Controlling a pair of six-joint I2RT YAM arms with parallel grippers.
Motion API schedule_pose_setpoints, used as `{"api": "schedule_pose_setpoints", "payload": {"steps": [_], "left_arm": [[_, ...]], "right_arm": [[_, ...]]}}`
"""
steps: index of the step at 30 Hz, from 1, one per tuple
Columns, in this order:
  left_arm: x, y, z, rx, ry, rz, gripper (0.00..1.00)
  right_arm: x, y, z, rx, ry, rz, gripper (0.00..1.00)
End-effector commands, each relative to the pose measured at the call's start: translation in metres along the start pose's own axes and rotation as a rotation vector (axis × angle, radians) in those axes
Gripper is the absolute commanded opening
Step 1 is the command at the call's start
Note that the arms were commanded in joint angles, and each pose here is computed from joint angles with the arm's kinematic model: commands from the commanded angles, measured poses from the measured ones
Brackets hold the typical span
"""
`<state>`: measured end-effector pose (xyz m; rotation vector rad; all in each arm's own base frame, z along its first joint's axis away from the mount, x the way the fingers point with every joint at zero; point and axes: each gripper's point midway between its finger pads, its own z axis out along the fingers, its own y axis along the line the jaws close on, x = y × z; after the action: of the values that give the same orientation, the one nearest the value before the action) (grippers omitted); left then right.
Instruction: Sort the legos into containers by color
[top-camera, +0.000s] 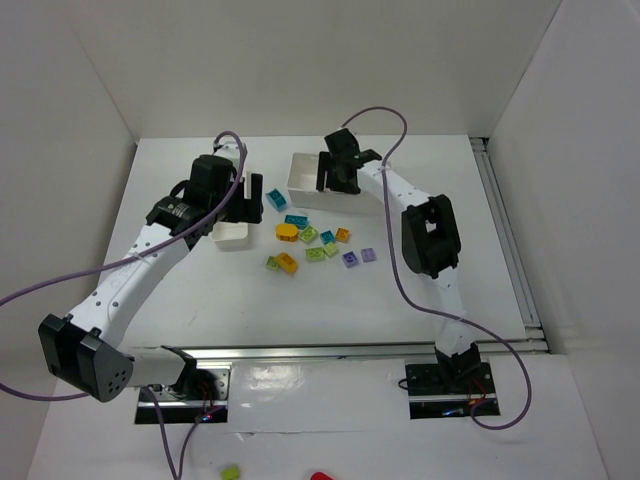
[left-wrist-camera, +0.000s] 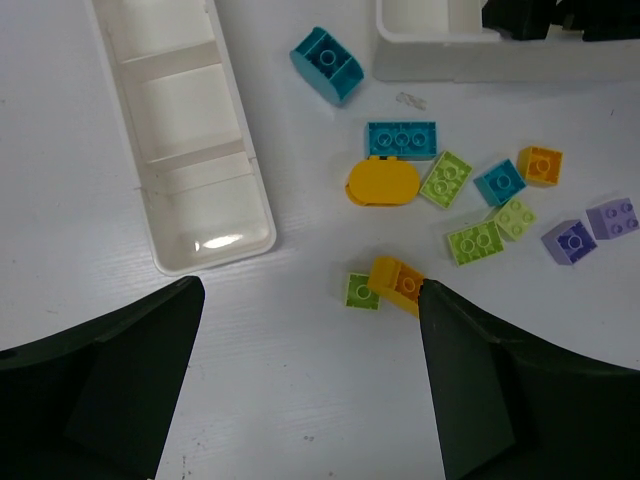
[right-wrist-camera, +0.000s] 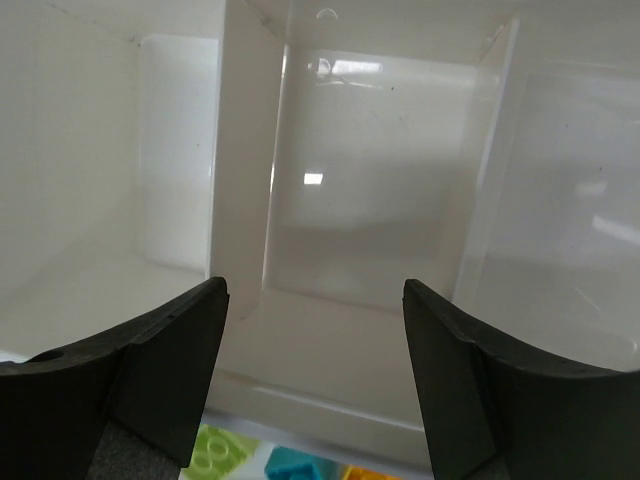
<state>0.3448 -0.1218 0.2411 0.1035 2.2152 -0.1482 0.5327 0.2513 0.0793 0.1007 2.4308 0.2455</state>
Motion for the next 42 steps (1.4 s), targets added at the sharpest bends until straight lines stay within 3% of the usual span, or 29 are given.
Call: {"api": "schedule_pose_setpoints", "payload": {"steps": [1, 7, 15, 18, 23, 26, 28, 31, 38, 42], "left_arm": [[-0.005, -0.001, -0.009, 0.011, -0.03, -0.005, 0.97], [-0.001, 0.0, -0.007, 0.009, -0.021, 0.005, 0.97], [0.005, -0.002, -0.003, 0.014, -0.001, -0.013, 0.97], [0.02, 0.001, 0.006, -0.007, 0.048, -0.003, 0.97], [0.06, -0.004, 0.022, 0.005, 0.184, -0.008, 0.96], [0.084, -0.011, 0.031, 0.01, 0.254, -0.028, 0.92], [0.098, -0.012, 0.036, -0.011, 0.295, -0.047, 0.88], [0.116, -0.013, 0.041, -0.029, 0.352, -0.065, 0.86], [0.14, -0.018, 0.045, -0.021, 0.422, -0.086, 0.84], [0.144, -0.025, 0.048, -0.005, 0.44, -0.101, 0.84]], "right_arm": [[0.009, 0.01, -0.042, -0.012, 0.026, -0.022, 0.78], [0.029, 0.021, -0.08, -0.003, 0.048, -0.029, 0.78], [-0.017, 0.027, -0.179, 0.008, -0.214, -0.061, 0.83], [0.013, 0.001, -0.196, 0.048, -0.223, -0.051, 0.83], [0.11, -0.059, -0.177, 0.145, -0.051, -0.015, 0.88], [0.14, -0.064, -0.165, 0.106, -0.005, -0.019, 0.88], [0.15, -0.07, -0.157, 0.107, 0.014, -0.014, 0.88], [0.162, -0.078, -0.145, 0.136, 0.048, -0.029, 0.79], [0.181, -0.094, -0.115, 0.16, 0.121, -0.067, 0.76], [0.173, -0.107, -0.096, 0.194, 0.101, -0.074, 0.75]]}}
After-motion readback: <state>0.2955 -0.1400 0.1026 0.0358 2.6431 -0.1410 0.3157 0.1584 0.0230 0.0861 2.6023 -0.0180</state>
